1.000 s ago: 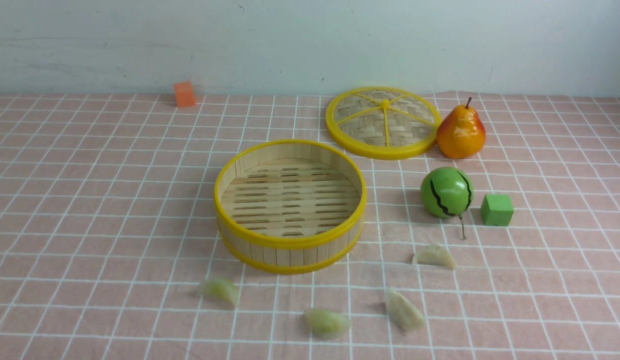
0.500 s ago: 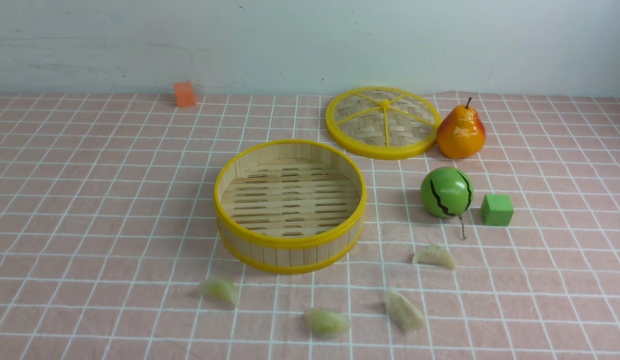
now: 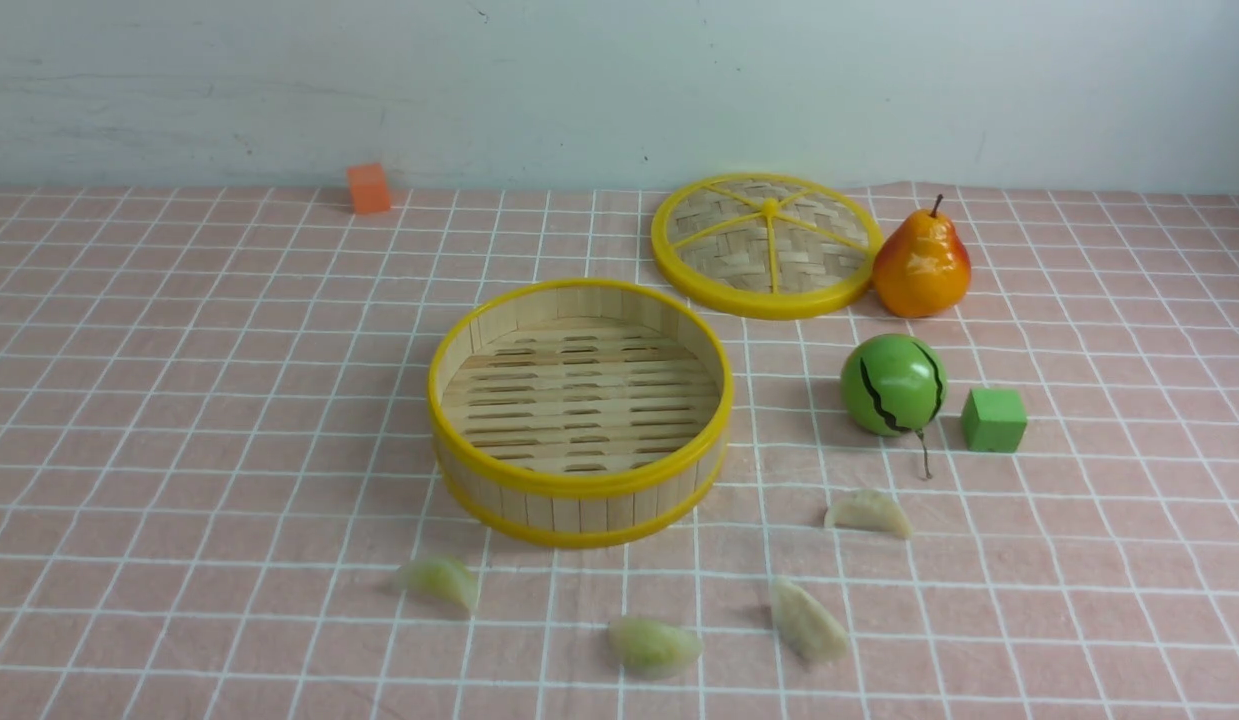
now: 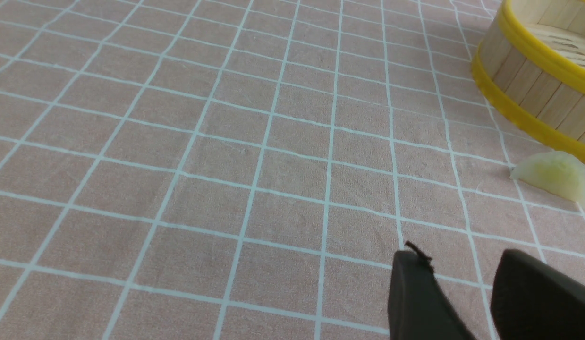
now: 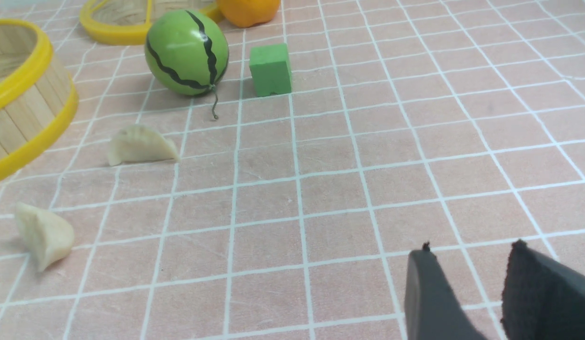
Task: Put the dumplings into the steamer on the table with the pink tablecloth.
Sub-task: 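Reach for and grasp a dumpling on the table with the left gripper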
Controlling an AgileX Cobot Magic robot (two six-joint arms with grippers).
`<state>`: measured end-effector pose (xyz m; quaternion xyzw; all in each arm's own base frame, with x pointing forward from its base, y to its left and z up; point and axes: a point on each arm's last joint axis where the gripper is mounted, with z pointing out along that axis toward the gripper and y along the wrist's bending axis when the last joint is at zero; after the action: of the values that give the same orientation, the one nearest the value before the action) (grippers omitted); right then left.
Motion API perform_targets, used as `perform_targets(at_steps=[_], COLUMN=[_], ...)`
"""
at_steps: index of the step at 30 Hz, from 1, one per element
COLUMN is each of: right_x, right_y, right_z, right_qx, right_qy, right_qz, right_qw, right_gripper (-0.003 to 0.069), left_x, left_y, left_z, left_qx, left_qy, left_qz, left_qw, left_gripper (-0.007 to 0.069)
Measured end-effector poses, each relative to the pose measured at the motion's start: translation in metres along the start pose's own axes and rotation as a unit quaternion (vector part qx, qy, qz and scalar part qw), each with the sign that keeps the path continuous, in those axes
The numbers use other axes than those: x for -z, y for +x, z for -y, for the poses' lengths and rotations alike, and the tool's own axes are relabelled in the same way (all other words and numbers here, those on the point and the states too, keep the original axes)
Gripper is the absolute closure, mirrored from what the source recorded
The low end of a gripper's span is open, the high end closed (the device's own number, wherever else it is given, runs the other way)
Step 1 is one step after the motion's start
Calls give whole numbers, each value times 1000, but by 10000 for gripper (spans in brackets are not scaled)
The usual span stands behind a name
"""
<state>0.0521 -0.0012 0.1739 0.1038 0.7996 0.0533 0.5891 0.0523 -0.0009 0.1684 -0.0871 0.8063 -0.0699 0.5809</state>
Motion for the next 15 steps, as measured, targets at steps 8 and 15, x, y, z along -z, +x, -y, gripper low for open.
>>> perform_targets(at_steps=[8,15], right_x=[0,0], right_y=[0,0], right_z=[0,0], right_qx=[-5,-4], right_qy=[-2,-1], right_qz=[0,0], right_qw=[1000,1000], right_gripper=[420,420], left_x=[0,0], left_y=[0,0], left_z=[0,0], left_qx=[0,-3], left_qy=[0,-1], left_qz=[0,2], left_qw=[1000,1000], left_gripper=[387,387])
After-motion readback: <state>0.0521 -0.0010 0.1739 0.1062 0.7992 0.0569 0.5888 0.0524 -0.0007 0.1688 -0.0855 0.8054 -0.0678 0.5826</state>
